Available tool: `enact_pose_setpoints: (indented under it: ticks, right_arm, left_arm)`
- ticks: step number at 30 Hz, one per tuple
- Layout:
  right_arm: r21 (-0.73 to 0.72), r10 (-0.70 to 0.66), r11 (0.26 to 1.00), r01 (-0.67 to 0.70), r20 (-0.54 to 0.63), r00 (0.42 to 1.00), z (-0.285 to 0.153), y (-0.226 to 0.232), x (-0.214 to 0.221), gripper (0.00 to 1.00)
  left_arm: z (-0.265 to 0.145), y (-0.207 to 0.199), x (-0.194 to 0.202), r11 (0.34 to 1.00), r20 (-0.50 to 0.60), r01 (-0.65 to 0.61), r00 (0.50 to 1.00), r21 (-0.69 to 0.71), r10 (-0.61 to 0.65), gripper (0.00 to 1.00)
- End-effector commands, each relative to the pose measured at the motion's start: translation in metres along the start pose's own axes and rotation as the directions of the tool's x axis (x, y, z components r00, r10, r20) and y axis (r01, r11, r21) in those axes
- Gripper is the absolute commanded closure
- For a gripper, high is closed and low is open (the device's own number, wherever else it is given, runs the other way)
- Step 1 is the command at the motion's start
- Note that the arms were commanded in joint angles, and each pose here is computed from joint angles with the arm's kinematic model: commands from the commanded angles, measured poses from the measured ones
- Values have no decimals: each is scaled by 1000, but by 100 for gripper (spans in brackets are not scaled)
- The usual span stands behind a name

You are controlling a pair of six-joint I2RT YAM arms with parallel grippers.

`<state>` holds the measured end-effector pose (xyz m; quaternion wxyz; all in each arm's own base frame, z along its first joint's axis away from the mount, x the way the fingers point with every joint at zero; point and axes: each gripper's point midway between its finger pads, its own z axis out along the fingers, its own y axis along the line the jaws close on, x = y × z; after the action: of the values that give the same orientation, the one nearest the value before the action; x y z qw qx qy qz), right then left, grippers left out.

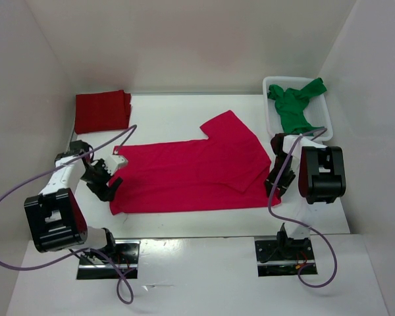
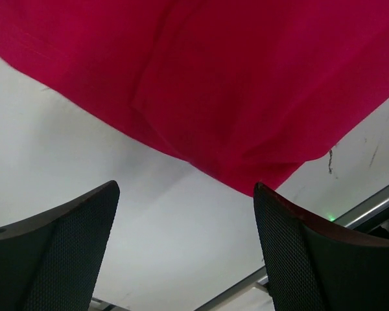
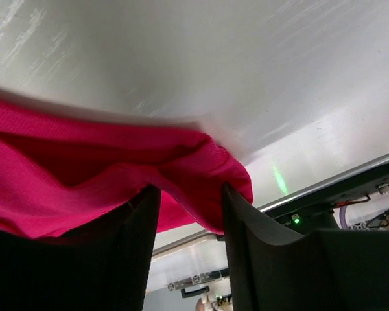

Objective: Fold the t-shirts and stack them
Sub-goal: Fold the flattened tshirt in 1/3 of the way

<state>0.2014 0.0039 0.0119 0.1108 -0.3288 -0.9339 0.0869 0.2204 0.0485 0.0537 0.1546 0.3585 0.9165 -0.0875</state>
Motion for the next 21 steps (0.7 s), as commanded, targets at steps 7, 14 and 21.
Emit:
enact_pose_setpoints:
  ticks: [7, 14, 21]
  right_arm:
    - [-20, -37, 999, 37, 5, 999, 13, 14, -8, 83]
    - [-37, 83, 996, -81, 70, 994, -4, -7, -26, 86]
    - [-22, 94, 995, -92, 67, 993, -7, -12, -21, 42]
  left_arm:
    - [33, -8, 28, 998, -136, -61, 989, -25, 57, 13]
    - [39, 14, 41, 987, -213, -96, 975, -129, 67, 26]
    - [31, 13, 52, 979, -287, -168, 949, -115, 129, 21]
